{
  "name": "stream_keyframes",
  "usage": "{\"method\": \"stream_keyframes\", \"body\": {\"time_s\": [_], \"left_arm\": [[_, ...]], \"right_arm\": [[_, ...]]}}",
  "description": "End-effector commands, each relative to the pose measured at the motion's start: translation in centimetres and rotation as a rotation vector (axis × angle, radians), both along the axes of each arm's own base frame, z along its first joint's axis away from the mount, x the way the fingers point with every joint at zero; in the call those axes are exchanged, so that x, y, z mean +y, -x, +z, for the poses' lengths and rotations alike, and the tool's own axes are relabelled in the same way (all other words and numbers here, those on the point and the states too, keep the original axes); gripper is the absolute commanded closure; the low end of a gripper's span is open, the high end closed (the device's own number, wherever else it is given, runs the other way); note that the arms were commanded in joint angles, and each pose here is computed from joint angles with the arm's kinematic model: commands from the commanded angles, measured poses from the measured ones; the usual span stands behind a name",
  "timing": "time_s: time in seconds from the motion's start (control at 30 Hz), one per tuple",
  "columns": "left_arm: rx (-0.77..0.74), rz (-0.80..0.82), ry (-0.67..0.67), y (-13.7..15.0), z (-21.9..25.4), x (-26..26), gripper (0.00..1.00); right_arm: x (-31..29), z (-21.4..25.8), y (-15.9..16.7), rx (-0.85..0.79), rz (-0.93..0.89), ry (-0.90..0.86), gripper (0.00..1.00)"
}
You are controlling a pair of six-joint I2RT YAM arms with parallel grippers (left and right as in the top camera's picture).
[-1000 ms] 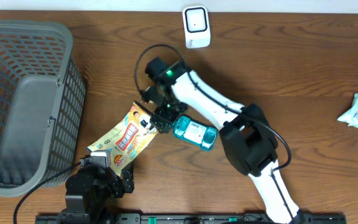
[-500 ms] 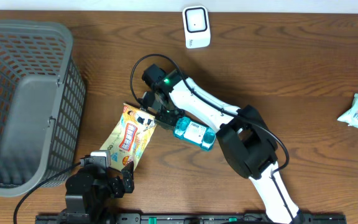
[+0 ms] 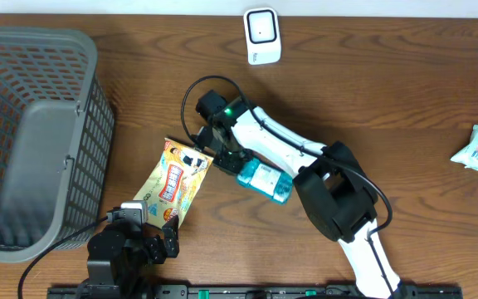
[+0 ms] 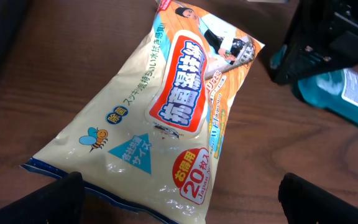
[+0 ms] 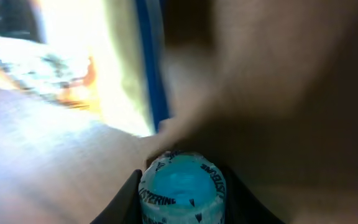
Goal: Scan the item barcode
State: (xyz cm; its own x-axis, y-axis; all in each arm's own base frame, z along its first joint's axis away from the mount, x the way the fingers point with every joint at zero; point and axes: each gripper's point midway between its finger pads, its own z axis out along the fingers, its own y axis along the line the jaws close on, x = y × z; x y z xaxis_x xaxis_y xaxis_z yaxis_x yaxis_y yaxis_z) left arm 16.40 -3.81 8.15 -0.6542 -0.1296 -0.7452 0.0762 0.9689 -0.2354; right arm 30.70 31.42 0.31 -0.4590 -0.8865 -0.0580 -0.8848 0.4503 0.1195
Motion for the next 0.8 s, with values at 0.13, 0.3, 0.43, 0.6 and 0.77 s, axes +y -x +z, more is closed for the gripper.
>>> {"method": "stream_keyframes", "body": {"time_s": [0.13,0.3,0.43,0.6,0.77], "left_arm": [[0.031,0.007,-0.009,0.4,-0.7,0.2,0.01],[0.031,0.007,-0.009,0.4,-0.7,0.2,0.01],[0.031,0.007,-0.009,0.4,-0.7,0.2,0.01],[0.031,0.006,-0.009,0.4,-0.7,0.2,0.01],[0.031,0.007,-0.009,0.4,-0.7,0.2,0.01]], "right_arm": [[4.1,4.9,1.2,0.311,-0.103,-0.373,0.98],[4.0,7.6,0.9,0.475,-0.178,-0.552,0.99],[3.0,8.3,0.2,0.528,-0.230,-0.606,0.99],[2.9,8.2,1.3,0.631,-0.257,-0.665,0.99],[3.1,8.7,2.4,0.711,-0.238,-0.767,0.99]]}}
